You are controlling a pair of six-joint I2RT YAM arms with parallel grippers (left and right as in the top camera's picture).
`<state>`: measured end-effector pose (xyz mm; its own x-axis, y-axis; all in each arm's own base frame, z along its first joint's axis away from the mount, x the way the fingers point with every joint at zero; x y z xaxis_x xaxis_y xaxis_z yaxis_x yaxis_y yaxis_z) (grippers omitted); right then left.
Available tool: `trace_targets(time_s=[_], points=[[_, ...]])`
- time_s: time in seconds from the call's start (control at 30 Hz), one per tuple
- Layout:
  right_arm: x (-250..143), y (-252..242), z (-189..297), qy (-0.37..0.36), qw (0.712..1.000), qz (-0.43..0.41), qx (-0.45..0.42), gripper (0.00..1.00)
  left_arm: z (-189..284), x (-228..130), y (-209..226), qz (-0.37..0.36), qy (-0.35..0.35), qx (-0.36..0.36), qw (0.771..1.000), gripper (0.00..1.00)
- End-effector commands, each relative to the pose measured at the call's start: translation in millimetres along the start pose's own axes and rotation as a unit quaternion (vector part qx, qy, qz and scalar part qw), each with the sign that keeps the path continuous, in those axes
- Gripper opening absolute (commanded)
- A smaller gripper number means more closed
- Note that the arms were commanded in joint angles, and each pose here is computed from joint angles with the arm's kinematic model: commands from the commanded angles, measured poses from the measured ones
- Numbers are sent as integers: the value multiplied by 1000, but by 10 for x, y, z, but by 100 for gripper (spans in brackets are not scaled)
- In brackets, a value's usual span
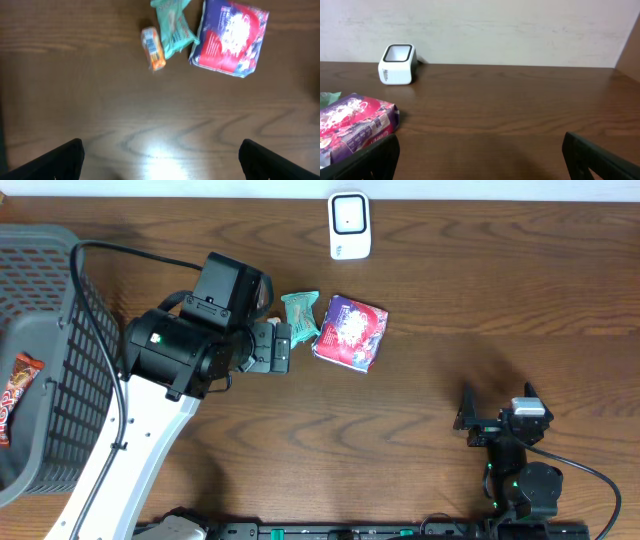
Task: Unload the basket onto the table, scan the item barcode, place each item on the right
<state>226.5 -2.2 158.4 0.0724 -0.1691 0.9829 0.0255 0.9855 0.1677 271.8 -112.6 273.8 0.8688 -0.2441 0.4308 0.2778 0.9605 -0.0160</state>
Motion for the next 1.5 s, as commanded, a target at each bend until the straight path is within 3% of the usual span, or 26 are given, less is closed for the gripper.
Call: trace_targets(time_s=[0.0, 0.2, 0.4, 0.7, 0.83, 1.27, 1.47], points=[[-6, -7, 2, 0, 1000, -6, -1, 99, 8, -23, 28, -1, 5, 8, 1000, 98], [-6, -7, 2, 0, 1000, -6, -1, 99, 16, 24, 182, 43, -5, 20, 999, 98], [-6, -7, 2, 0, 1000, -6, -1, 99, 23, 20, 566, 152, -7, 40, 988, 97], [-6, -7, 2, 0, 1000, -6, -1, 99, 71, -10, 1023, 223, -18, 69, 972, 98], [-6, -7, 2, 0, 1000, -6, -1, 99, 82, -31, 1078, 253, -17, 36, 967, 98], [-6, -7, 2, 0, 1000, -6, -1, 99, 84, 14, 920, 246, -19, -28, 969, 98], [-6, -7, 2, 0, 1000, -6, -1, 99, 228, 421, 989, 182, -113, -28, 976, 98]])
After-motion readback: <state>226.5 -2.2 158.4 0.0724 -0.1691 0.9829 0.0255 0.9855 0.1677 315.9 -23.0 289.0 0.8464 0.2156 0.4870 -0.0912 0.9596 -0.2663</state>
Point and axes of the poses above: each gripper's point midway between its finger pads, its own z axis back along the fingers, its own y axis along the line the jaws close on, x = y × z, the point moved 2 cm from there along z, back along the fingers, and after that the axes turned 10 degrees about -z, right-handed, at the moved point
